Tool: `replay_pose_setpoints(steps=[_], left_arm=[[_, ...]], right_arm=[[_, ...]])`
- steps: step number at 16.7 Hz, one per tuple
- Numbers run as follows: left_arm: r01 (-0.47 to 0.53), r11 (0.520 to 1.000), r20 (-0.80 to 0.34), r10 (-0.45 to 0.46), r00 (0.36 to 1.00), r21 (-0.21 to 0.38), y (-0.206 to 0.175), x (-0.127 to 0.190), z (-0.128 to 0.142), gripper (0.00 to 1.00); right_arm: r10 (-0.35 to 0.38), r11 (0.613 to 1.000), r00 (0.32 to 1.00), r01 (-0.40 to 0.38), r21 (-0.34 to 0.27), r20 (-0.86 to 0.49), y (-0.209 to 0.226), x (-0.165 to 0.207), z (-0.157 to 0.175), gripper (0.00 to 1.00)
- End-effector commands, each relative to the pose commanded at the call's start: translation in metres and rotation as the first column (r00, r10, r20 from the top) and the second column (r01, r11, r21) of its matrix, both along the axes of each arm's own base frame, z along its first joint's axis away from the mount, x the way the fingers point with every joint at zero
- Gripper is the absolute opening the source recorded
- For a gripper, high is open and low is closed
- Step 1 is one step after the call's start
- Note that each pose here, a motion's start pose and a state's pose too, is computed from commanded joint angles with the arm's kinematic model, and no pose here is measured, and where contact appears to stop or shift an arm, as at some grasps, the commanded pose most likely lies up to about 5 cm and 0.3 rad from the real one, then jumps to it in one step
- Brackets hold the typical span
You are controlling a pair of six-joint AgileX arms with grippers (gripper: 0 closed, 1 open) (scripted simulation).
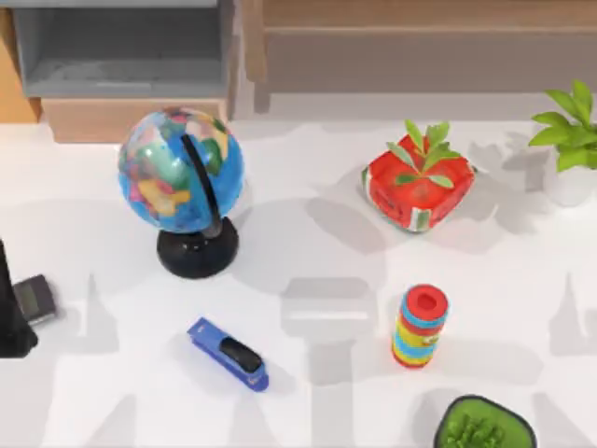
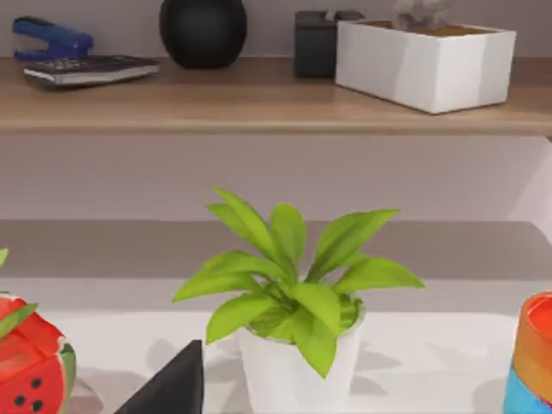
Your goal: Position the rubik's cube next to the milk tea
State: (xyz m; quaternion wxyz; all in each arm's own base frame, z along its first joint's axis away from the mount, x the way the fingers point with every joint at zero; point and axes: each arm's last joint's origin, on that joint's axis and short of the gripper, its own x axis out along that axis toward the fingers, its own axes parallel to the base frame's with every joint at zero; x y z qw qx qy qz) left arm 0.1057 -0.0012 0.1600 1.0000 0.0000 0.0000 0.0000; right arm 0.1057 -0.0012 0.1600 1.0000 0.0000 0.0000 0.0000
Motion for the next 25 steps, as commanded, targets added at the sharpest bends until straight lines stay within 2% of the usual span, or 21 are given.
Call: replay_pose_setpoints(steps=[3, 5, 8, 11, 14, 16, 20, 25], left_arm=[[0.0, 1.0, 0.0, 0.0, 1.0, 0.0, 0.0, 0.0, 0.0, 1.0], [0.0, 1.0, 0.0, 0.0, 1.0, 0.0, 0.0, 0.0, 0.0, 1.0], [0.0, 1.0, 0.0, 0.0, 1.0, 0.0, 0.0, 0.0, 0.0, 1.0], [0.0, 1.0, 0.0, 0.0, 1.0, 0.0, 0.0, 0.0, 0.0, 1.0], [0.0, 1.0, 0.0, 0.0, 1.0, 0.0, 0.0, 0.0, 0.0, 1.0], [0.0, 1.0, 0.0, 0.0, 1.0, 0.0, 0.0, 0.0, 0.0, 1.0], [0.0, 1.0, 0.0, 0.0, 1.0, 0.0, 0.0, 0.0, 0.0, 1.0], [0.0, 1.0, 0.0, 0.0, 1.0, 0.0, 0.0, 0.0, 0.0, 1.0]], right_arm=[[0.0, 1.0, 1.0, 0.0, 0.0, 0.002, 0.0, 0.0, 0.003, 1.0], [-0.002, 1.0, 1.0, 0.002, 0.0, 0.01, -0.002, 0.001, 0.016, 1.0], [-0.005, 1.0, 1.0, 0.005, -0.002, 0.027, -0.005, 0.006, 0.057, 1.0], [-0.007, 1.0, 0.999, 0.007, -0.005, 0.033, -0.012, 0.028, 0.115, 1.0], [-0.007, 1.0, 1.0, 0.007, -0.004, 0.012, -0.023, 0.074, 0.166, 1.0], [-0.008, 1.0, 1.0, 0.008, -0.001, -0.008, -0.034, 0.112, 0.188, 1.0], [-0.01, 1.0, 0.999, 0.01, 0.005, -0.03, -0.064, 0.185, 0.21, 1.0], [-0.01, 1.0, 1.0, 0.01, 0.001, -0.009, -0.107, 0.26, 0.22, 1.0]])
